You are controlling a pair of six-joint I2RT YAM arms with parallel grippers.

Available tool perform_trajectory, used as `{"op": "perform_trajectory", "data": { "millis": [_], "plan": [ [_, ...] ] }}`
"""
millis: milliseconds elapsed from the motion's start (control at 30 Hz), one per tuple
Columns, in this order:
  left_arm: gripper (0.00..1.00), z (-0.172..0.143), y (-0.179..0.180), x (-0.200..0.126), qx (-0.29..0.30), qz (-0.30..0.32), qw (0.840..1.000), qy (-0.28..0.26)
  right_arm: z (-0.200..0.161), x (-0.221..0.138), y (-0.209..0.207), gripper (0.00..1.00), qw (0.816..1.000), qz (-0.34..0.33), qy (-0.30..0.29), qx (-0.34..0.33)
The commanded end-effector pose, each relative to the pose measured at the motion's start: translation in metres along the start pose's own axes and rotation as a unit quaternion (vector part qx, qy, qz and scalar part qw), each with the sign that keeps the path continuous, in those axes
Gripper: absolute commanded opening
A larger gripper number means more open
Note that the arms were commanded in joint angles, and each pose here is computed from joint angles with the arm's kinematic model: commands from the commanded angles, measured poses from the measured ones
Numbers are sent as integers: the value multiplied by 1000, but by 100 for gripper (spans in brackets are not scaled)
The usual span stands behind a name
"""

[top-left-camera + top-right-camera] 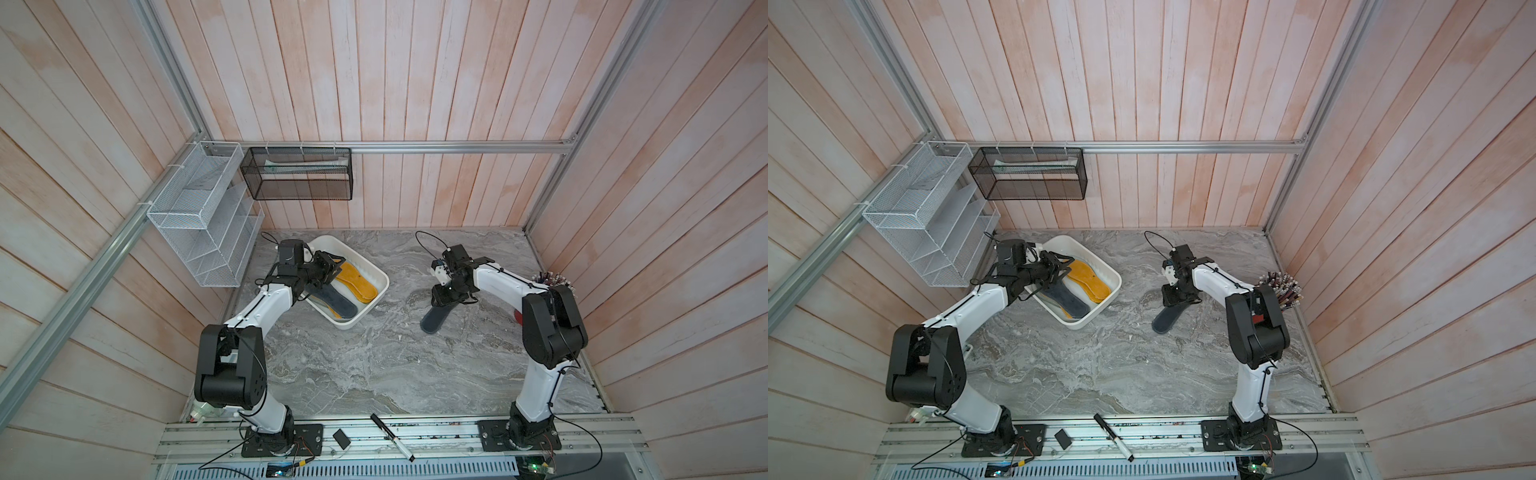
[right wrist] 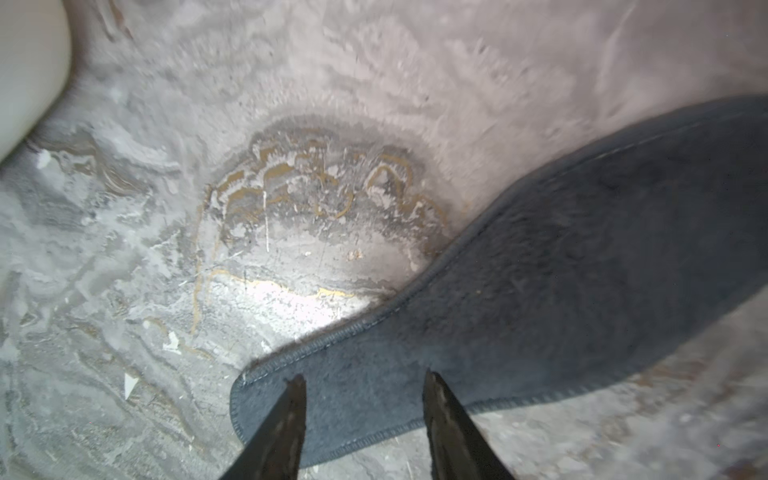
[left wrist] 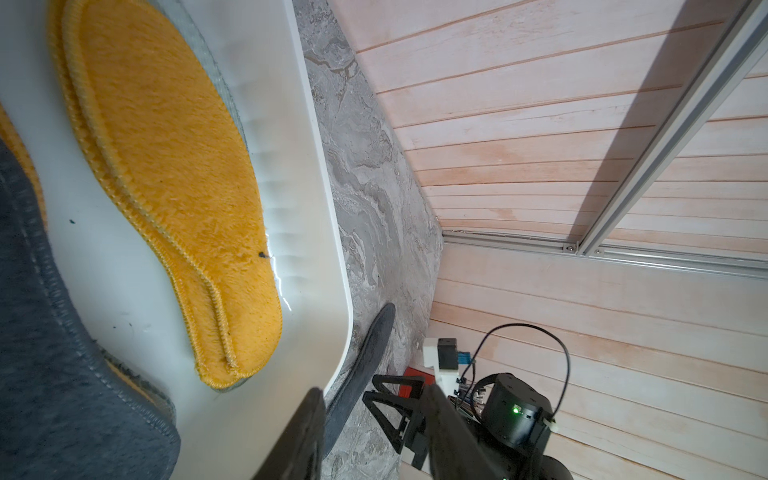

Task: Put the insoles into the storage box
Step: Move the insole to the center of the board.

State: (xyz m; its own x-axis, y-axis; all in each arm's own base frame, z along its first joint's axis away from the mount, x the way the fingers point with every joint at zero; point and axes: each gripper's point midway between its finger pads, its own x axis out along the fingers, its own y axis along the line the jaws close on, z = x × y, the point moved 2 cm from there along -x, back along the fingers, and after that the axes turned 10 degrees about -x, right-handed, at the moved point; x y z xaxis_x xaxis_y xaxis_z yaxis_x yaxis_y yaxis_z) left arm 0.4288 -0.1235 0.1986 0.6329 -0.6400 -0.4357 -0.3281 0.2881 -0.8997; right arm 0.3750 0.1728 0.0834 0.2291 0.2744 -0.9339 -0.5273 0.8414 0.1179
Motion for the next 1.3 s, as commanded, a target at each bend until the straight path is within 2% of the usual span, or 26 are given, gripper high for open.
{"op": "perform_trajectory", "data": {
  "millis": [0,133,267,333,600,900,1267],
  "plan": [
    [41,2,-11,2,11,-13,1000,5,17,-20,-18,49,998,-45,-44,12],
    [41,2,-12,2,13,-14,1000,4,8,-23,-56,49,986,-83,-26,141],
    [41,3,-13,2,13,-14,1000,3,-12,-16,-78,48,965,-42,-10,259],
    [41,4,-13,3,13,-14,1000,4,-16,-13,-81,47,958,-29,-14,286],
    [41,3,-12,2,13,-12,1000,5,-10,5,-79,47,950,-4,1,312],
    [41,1,-11,-1,14,-7,1000,2,-10,26,-81,54,948,-15,31,316],
    [41,2,-7,-4,11,-5,1000,-6,-41,55,-91,62,951,-104,115,269]
  ]
}}
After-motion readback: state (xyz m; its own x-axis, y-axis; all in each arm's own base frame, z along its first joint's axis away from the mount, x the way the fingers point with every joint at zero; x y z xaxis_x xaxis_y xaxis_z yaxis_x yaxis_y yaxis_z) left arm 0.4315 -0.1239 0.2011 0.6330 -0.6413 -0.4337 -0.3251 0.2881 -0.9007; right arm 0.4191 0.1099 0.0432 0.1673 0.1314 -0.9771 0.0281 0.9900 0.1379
